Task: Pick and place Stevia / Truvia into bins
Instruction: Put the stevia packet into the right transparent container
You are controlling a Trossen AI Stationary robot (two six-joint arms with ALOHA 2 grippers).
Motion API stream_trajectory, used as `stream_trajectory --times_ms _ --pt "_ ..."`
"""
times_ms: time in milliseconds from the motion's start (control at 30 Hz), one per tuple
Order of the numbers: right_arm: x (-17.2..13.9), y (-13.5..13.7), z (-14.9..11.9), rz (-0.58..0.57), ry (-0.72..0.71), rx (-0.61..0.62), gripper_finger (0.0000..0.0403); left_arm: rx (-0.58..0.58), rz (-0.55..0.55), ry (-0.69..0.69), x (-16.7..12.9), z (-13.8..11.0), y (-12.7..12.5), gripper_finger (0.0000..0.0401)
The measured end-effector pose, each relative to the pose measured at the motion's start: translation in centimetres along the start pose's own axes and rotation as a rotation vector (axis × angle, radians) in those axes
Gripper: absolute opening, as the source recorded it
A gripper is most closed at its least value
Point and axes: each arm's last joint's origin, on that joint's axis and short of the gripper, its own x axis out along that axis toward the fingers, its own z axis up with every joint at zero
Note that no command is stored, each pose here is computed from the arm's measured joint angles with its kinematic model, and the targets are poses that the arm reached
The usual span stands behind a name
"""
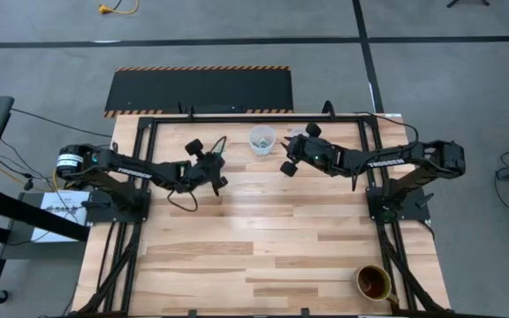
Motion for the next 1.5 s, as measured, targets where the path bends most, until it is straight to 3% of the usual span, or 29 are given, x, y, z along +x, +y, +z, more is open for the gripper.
stream_trajectory --times_ms 200,467,600,900,1267,1500 --pt "0.0 0.4 0.4 0.143 -0.062 0.01 0.0087 0.217 0.014 -0.177 -2.6 1.7 -2.0 0.0" --pt "-0.4 0.9 1.6 0.4 -0.231 0.025 0.0087 0.39 -0.117 -0.431 -4.9 3.6 -3.5 0.0" --pt "-0.7 1.5 1.9 0.51 -0.3 -0.039 0.0087 0.396 -0.188 -0.507 -5.2 4.0 -3.7 0.0" --pt "-1.6 2.9 2.4 0.518 -0.374 -0.215 0.0093 0.368 -0.327 -0.616 -5.6 4.5 -3.9 0.0" --pt "-2.0 3.6 2.5 0.518 -0.413 -0.312 0.0201 0.335 -0.449 -0.657 -5.7 4.5 -4.2 0.0" --pt "-2.2 3.8 2.5 0.55 -0.429 -0.331 0.0216 0.3 -0.517 -0.731 -6.1 5.0 -4.2 0.0"
